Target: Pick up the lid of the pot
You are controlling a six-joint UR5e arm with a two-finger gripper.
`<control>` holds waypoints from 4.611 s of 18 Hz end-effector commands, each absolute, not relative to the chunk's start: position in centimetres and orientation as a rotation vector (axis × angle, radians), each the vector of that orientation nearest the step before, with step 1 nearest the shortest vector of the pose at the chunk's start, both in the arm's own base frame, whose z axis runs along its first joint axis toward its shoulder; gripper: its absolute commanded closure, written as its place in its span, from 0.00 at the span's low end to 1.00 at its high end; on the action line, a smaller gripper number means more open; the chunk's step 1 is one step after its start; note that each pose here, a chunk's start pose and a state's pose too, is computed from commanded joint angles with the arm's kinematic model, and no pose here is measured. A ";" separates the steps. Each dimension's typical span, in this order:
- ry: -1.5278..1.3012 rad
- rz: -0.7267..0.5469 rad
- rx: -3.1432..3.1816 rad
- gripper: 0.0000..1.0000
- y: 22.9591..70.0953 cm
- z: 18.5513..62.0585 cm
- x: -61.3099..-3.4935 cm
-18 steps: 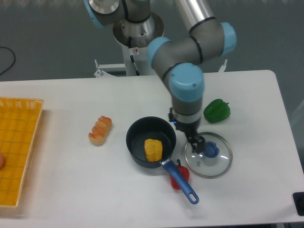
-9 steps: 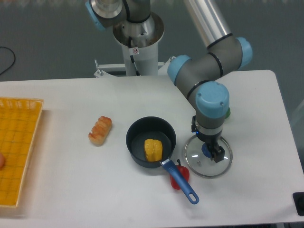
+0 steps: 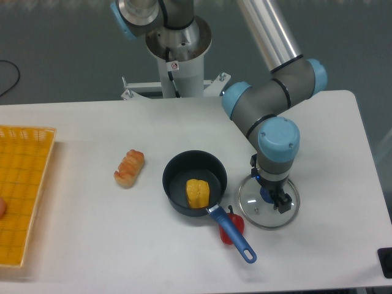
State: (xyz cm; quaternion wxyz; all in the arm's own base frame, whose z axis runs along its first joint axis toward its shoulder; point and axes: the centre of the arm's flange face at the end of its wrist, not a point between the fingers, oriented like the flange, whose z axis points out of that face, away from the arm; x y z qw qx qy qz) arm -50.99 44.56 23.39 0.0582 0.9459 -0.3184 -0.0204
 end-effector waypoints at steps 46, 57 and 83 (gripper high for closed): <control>-0.957 -0.056 2.842 0.37 44.7 21.3 -51.5; -0.970 -0.042 2.840 0.40 44.6 23.9 -51.4; -1.044 0.162 2.924 0.40 44.8 35.0 -44.4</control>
